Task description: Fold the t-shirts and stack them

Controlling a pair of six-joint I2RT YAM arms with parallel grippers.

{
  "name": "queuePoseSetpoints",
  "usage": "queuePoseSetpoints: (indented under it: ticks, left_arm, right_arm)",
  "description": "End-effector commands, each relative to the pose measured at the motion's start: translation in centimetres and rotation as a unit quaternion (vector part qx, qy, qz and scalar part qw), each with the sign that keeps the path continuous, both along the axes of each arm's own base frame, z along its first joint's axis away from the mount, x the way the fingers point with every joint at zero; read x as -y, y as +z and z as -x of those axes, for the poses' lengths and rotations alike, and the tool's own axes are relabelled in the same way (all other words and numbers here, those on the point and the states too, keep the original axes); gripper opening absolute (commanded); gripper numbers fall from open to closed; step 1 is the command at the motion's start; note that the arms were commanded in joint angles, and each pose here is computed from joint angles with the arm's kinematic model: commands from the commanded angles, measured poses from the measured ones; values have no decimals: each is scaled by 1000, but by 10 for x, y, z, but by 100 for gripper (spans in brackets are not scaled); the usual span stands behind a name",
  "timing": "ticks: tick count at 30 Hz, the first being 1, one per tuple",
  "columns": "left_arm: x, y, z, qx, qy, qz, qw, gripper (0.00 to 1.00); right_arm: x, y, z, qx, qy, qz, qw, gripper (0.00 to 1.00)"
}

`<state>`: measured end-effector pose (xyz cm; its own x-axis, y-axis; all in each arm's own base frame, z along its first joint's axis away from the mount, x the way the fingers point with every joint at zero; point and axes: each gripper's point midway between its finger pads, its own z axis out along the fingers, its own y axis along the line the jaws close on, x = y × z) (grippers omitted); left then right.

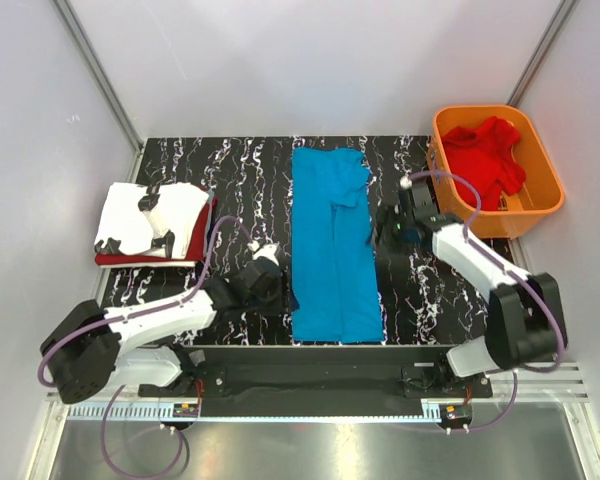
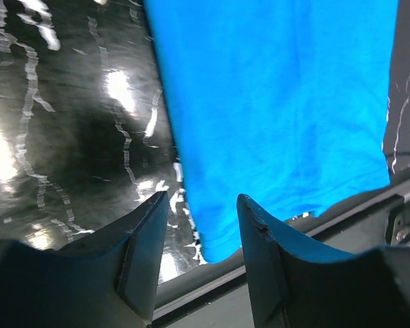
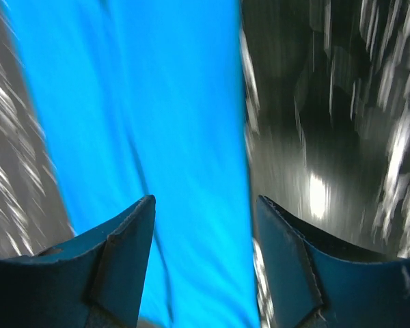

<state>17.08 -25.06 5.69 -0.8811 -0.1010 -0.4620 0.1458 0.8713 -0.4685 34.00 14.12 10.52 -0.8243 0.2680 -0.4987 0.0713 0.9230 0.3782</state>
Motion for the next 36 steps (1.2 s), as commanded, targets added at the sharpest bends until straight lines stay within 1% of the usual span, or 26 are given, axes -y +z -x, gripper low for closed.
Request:
queuePoseSetpoints:
  ticks: [1,2,3,4,5,6,7,8,9,12,17,19,22,28,31,34,36]
  left_arm:
    - [19,0,10,-3,-27,21,999,50]
    - [18,-4,11,-2,-22,14,1000,50]
    - [18,-6,14,-2,-19,11,1000,49]
    - [17,-12,22,-7,-17,8,1000,49]
    - [15,-16,25,-8,-13,7,1000,49]
    - [14,-16,27,-6,-9,12,1000,49]
    - [16,-17,32,-11,-8,20,1000,49]
    - [14,-23,37,-15,-8,18,1000,49]
    - [14,-22,38,-14,-7,20,1000,49]
    - [15,-25,46,-15,-9,12,1000,48]
    - [13,-24,51,-17,-6,19,1000,43]
    - [11,-25,53,-18,-6,20,1000,41]
    - [10,-26,54,-20,-8,17,1000,38]
    - [9,-29,56,-24,-7,22,999,37]
    - [11,-26,56,-21,-7,28,999,36]
    - [15,-22,55,-19,-11,36,999,36]
    - [17,-19,55,-18,-14,40,999,36]
  right_arm:
    - [-8,-21,67,-62,14,-21,998,67]
    - [-6,-37,93,-98,15,-10,995,68]
    - [-8,-42,106,-107,22,-8,994,68]
    - [-9,-38,115,-107,3,-17,994,69]
    - [-13,-42,136,-126,15,-12,992,69]
    - [-15,-42,145,-128,16,-9,992,69]
    - [-13,-33,148,-106,-3,-8,994,69]
    - [-11,-39,163,-117,0,2,993,70]
    - [-11,-38,169,-118,-3,-2,993,69]
    - [-19,-39,185,-125,6,-17,992,62]
    - [-14,-57,198,-154,-2,10,988,58]
    - [-14,-60,201,-157,-5,9,988,54]
    - [-11,-61,204,-158,-13,13,987,54]
    - [-11,-64,207,-165,-15,16,986,53]
    - [-10,-66,205,-162,-18,29,986,52]
    - [-11,-70,208,-163,-17,29,986,47]
    - [-11,-74,211,-166,-18,34,985,47]
